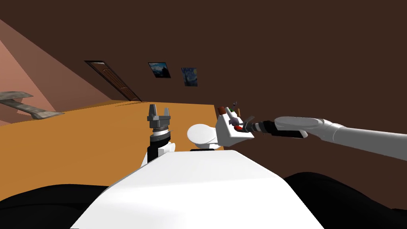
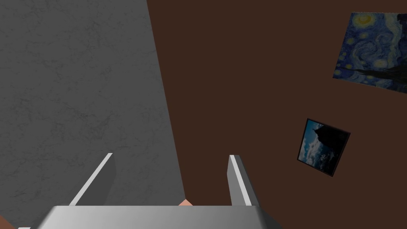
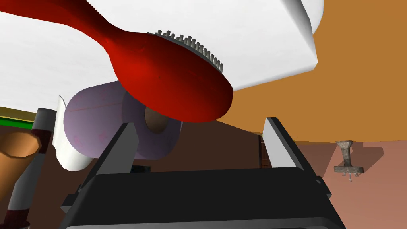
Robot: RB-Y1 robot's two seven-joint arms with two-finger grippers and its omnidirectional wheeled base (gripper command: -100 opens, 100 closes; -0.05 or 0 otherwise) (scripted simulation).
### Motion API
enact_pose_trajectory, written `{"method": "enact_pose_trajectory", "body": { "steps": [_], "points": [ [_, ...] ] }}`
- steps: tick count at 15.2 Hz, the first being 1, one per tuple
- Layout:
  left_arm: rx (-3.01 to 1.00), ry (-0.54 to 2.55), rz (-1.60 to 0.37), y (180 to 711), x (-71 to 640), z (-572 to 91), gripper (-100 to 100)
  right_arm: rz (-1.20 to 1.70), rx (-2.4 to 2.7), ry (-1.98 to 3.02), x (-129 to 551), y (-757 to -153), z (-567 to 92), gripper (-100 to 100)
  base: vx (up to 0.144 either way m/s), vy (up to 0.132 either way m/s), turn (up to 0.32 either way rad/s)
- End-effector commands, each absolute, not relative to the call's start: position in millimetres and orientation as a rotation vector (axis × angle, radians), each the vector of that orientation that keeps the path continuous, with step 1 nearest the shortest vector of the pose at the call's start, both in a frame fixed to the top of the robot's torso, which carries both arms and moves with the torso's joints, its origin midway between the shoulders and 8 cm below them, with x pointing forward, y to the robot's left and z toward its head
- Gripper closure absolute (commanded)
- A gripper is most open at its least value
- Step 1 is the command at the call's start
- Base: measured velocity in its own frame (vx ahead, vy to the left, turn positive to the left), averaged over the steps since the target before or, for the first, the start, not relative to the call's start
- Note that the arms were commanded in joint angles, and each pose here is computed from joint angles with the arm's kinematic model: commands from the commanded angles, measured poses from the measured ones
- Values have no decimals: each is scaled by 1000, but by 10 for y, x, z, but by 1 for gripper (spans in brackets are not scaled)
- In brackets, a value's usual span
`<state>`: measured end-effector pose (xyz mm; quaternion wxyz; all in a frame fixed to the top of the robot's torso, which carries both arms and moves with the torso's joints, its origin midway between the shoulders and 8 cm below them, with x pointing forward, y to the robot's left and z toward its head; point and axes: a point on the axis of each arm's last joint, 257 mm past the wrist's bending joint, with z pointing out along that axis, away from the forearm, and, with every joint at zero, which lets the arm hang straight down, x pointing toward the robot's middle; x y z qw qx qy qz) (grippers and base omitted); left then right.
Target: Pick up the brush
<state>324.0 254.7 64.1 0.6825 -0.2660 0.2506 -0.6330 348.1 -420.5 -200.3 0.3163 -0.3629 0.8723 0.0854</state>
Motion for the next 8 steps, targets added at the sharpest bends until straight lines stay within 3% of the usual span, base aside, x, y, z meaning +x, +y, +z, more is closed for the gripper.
{"method": "enact_pose_trajectory", "body": {
  "steps": [1, 8],
  "points": [
    [-597, 562, -1420, 2547, 3240, 641, 0, 201, -1012, 2318, 3495, -4227, -2019, -100, -8, -11, -16],
    [-597, 562, -1420, 2547, 3240, 641, 0, 132, -1174, 2377, 3513, -4311, -2100, -100, -5, -13, -11]
  ]
}}
